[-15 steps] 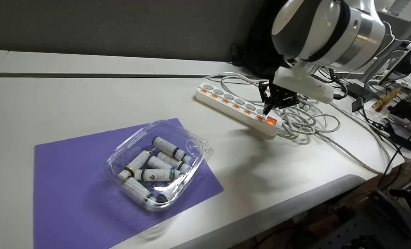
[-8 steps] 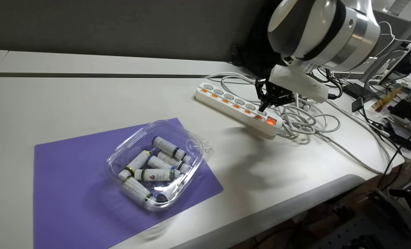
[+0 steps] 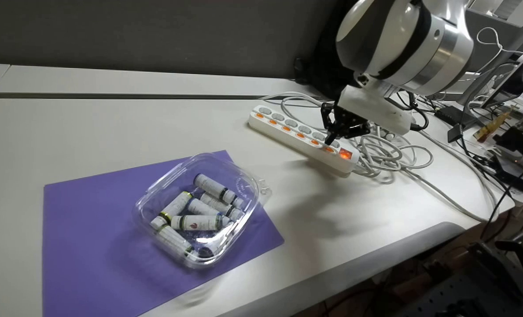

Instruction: Turn on the switch of the first slot of the adapter

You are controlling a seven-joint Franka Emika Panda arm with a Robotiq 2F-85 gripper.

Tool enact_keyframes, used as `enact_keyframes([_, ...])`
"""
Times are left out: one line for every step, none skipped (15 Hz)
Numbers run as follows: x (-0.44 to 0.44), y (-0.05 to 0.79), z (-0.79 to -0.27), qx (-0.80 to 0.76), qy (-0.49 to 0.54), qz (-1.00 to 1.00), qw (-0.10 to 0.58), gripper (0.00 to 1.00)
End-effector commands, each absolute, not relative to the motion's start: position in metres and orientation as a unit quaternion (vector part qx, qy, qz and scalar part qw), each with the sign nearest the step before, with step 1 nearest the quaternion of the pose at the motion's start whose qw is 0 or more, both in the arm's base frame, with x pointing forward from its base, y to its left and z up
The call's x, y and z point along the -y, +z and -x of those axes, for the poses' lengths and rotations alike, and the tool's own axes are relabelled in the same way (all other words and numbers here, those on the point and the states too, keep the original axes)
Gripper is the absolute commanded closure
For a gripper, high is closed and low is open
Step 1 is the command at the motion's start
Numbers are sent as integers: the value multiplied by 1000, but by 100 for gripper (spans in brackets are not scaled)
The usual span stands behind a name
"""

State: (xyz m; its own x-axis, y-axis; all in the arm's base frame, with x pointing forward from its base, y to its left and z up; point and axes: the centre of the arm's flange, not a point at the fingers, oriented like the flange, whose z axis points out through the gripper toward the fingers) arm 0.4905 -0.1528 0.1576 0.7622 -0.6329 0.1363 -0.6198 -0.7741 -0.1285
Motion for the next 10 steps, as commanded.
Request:
enact_keyframes([158,154,-496,-343,-90,934,47,100])
enact_keyframes([159,153,-496,-343,-89,934,48,100])
enact_keyframes([159,153,-496,-344,-88,933,48,100])
enact_keyframes([159,153,-495,-347,-86,933,49,100])
enact_keyframes([159,153,-494,-349,-85,932,49,100])
enact_keyframes([160,154,-494,-352,-85,931,50,100])
enact_keyframes([160,154,-493,-355,-84,930,50,100])
enact_keyframes([161,153,-493,-356,-83,929,50,100])
enact_keyframes([161,153,-493,-358,-81,929,50,100])
enact_keyframes([162,153,-493,-360,-79,928,51,100])
